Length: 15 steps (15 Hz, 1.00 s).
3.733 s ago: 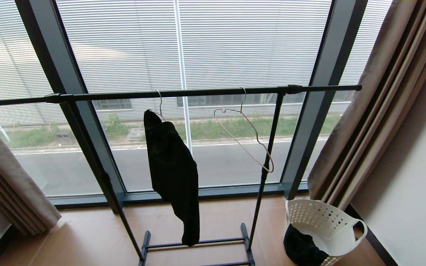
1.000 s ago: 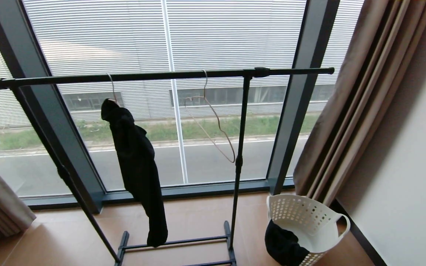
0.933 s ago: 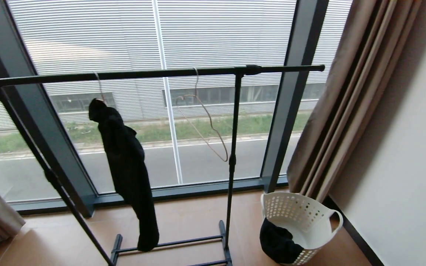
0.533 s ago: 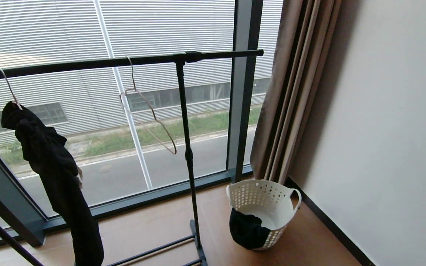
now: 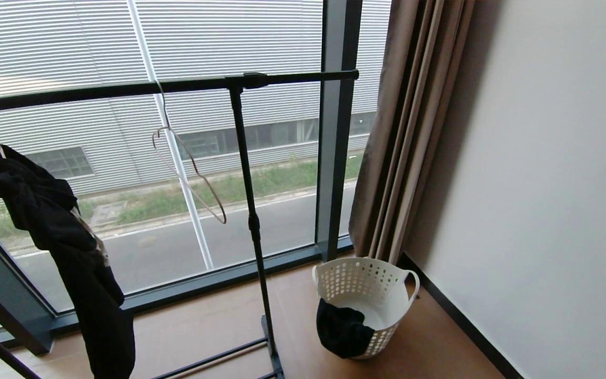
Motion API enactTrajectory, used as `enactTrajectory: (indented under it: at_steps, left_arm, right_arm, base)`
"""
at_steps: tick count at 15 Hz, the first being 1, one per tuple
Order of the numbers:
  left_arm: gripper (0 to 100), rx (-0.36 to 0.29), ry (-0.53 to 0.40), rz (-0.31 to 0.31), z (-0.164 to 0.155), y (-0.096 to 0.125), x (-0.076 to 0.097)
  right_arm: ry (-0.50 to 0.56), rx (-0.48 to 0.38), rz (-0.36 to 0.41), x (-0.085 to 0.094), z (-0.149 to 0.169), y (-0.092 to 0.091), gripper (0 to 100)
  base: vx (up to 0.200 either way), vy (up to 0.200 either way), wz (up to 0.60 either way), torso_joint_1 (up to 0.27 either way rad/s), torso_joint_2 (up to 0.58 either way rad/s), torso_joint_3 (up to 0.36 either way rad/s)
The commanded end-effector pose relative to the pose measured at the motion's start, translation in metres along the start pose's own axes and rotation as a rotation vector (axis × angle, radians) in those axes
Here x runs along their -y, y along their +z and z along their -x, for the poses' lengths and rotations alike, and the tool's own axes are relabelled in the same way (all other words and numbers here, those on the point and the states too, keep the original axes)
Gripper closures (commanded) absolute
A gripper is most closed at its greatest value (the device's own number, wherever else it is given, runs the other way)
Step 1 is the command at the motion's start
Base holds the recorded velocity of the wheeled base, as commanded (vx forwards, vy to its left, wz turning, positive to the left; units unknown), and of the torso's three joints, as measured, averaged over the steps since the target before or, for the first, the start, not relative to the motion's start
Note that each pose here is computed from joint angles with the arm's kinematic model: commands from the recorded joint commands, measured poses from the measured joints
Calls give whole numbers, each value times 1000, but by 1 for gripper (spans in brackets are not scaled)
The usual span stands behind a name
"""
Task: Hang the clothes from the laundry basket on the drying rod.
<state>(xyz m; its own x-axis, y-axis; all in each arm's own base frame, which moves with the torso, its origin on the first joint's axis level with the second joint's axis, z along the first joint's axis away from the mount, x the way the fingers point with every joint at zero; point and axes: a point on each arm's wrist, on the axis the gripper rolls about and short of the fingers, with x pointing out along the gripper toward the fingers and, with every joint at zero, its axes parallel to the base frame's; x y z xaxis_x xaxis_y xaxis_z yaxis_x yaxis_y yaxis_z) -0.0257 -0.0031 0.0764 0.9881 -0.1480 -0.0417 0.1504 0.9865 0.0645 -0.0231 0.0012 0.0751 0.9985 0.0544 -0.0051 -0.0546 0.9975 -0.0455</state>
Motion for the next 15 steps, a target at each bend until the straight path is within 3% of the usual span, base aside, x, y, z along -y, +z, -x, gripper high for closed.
enactTrajectory:
  at_steps: [1,4,10,15]
  left_arm:
    - [0,-2,0,0,0,0,0]
    - [0,-2,0,0,0,0,0]
    - [0,-2,0,0,0,0,0]
    - [0,-2,0,0,0,0,0]
  right_arm:
    - [1,-1,2,0,0,0,0]
    - [1,-1,0,0,0,0,0]
    - [-1,-3,0,0,0,0,0]
    - [1,-1,0,0,0,0,0]
  base:
    - [200,-200,0,-7,2,7]
    - [200,0,0,10,4,4]
    - [0,0,0,-16,26,18]
    - [0,0,0,-180,458,275]
